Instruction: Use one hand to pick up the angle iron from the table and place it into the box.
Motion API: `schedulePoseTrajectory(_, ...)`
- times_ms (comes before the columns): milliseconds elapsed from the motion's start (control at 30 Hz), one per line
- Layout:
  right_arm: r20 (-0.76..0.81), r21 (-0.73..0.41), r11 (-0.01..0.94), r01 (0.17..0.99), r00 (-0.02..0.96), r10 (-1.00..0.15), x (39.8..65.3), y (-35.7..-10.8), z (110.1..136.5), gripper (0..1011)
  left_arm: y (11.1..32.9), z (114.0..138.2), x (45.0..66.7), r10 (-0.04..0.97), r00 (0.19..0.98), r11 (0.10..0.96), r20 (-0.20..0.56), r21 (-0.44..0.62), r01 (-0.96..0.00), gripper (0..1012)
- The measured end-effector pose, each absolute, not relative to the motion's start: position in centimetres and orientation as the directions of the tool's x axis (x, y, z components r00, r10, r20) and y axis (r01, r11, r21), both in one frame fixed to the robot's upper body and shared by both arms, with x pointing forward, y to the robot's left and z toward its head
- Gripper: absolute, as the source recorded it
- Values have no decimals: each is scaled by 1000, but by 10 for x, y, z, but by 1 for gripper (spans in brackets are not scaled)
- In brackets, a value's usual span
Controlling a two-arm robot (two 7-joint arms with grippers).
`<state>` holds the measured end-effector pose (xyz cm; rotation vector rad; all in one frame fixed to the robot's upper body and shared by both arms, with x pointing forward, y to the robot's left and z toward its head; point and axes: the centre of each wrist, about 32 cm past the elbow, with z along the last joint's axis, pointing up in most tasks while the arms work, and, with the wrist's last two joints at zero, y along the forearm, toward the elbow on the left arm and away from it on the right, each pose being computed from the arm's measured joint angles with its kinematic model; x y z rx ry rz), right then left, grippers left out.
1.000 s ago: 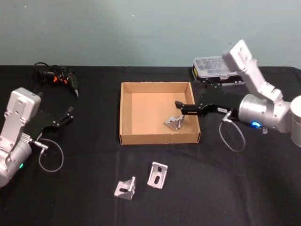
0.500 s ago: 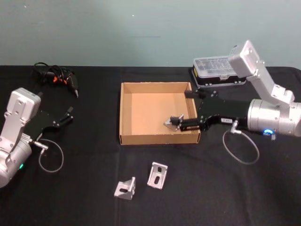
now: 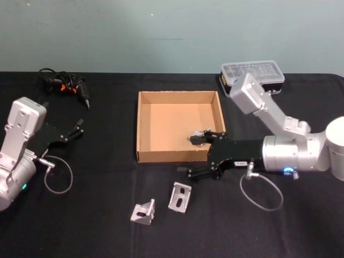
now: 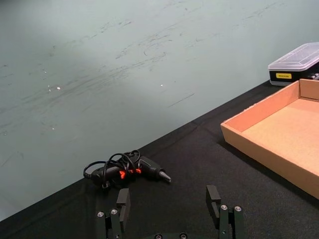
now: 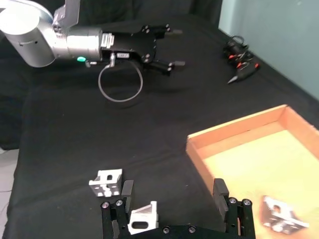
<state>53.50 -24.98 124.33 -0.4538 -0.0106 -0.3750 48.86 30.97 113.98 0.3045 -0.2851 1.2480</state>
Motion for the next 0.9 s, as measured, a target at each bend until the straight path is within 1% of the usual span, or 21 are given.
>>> schedulePoseTrajectory(400, 59, -480, 817, 321, 941, -334, 536, -235, 1222, 1000, 310, 1140, 489, 880, 292, 287, 374, 70, -955, 1000)
schedulePoseTrajectory(700, 63, -518, 802, 298, 948, -312, 536, -226, 1216, 1000, 310, 1140, 489, 880, 292, 287, 374, 70, -955, 1000)
schedulePoseTrajectory(900, 67, -535, 792, 294, 949, -307, 535, -224, 1213, 1000, 310, 1140, 489, 880, 292, 287, 374, 70, -955, 1000)
